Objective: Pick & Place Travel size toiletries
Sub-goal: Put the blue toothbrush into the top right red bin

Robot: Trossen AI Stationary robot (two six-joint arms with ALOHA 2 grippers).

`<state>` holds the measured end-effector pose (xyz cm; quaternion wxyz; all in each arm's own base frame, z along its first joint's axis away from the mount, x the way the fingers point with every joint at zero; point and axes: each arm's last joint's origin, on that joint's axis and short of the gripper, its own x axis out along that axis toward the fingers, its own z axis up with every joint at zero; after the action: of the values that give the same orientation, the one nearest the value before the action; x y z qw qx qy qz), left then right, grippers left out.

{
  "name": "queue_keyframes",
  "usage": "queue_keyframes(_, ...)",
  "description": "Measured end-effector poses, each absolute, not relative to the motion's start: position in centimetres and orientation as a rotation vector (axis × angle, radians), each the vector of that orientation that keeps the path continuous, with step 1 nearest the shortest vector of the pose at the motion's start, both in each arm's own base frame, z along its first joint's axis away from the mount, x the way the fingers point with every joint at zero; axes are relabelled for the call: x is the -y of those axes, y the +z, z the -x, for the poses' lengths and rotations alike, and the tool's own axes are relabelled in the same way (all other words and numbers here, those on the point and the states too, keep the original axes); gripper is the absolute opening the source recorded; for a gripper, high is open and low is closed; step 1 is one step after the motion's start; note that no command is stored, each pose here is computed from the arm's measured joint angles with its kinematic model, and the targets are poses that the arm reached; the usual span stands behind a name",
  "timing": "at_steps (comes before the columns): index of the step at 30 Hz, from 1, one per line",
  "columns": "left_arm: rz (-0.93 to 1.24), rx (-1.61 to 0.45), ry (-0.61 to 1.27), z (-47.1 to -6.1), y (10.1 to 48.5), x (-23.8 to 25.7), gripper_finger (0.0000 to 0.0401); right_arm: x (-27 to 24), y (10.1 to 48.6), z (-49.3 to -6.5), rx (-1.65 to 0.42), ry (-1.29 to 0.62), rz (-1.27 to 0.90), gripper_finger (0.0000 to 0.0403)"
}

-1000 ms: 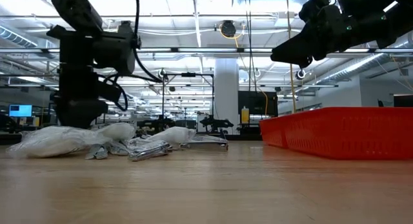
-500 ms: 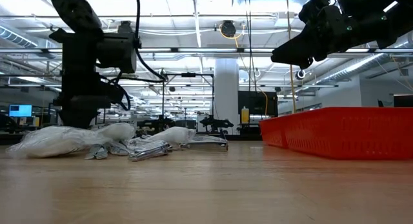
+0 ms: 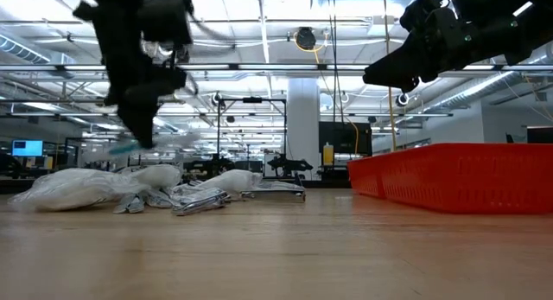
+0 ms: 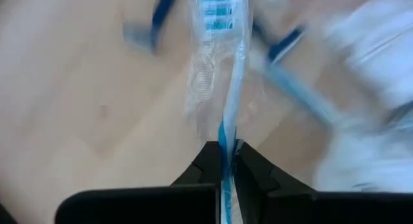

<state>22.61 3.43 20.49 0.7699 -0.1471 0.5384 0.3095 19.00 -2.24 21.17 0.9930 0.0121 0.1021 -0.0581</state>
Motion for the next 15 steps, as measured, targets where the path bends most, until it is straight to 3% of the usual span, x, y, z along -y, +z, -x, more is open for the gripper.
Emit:
queue_keyframes(9,0.067,-0.677,0.429,-26.0,25.6,-3.2,0.0008,2.2,21.2,-19.0,-0.199,-0.117,-0.018,0.0155)
queue_keyframes(15,-0.074,-0.447,0.238,-29.0,26.4,-3.8,0.0014,2.2,21.2,-19.0,-0.199,-0.118,-0.029,0.0155)
